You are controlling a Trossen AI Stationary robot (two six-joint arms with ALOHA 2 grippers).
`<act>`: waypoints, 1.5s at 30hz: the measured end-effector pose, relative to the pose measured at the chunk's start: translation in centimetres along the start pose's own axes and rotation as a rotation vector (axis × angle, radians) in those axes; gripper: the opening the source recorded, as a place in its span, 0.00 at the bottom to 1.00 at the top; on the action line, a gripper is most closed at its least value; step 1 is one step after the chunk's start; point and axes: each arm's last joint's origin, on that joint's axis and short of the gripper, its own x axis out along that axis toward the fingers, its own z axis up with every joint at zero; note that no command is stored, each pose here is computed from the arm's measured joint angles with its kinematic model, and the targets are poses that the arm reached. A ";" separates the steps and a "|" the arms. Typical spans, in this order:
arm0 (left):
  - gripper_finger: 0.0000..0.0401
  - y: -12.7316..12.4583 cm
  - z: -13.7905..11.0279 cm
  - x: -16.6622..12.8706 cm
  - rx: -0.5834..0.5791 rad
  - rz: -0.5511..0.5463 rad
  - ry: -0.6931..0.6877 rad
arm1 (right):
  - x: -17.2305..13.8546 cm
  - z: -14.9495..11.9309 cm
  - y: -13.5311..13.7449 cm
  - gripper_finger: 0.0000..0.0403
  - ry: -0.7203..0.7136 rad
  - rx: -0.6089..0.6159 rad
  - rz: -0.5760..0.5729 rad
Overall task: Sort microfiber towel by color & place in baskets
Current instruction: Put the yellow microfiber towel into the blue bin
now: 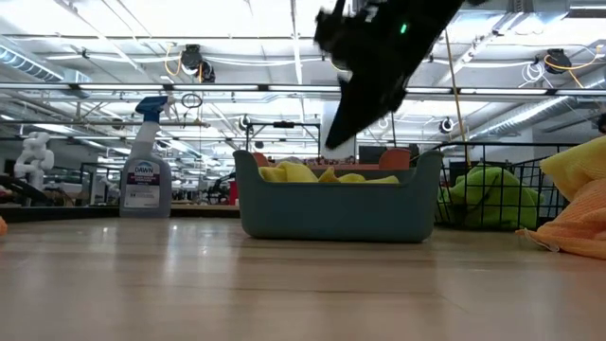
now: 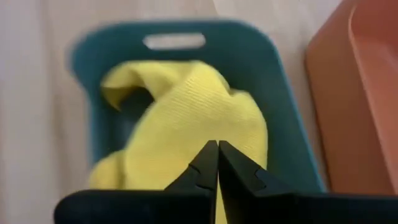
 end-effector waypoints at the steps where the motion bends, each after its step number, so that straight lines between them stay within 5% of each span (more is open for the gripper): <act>1: 0.83 0.0 0.0 0.0 -0.001 -0.001 0.000 | -0.7 0.2 0.0 0.01 -0.014 -0.001 0.011; 11: 0.83 0.0 0.0 0.0 -0.024 -0.007 0.000 | -9.0 -0.6 1.0 0.01 -0.075 -0.005 0.122; 23: 0.83 0.0 0.0 0.0 -0.028 -0.016 0.002 | -15.9 -8.5 6.0 0.06 0.177 0.117 0.201; 32: 0.83 0.5 0.3 1.4 -0.080 -0.014 0.018 | -19.0 -13.3 5.9 0.34 0.257 0.294 -0.001; 40: 0.83 1.1 0.3 3.4 -0.121 -0.072 0.060 | -18.9 -15.5 5.8 0.64 0.272 0.361 -0.072; 45: 0.83 1.4 0.4 4.2 -0.142 -0.079 0.072 | -18.0 -16.7 5.5 0.72 0.327 0.386 -0.106</act>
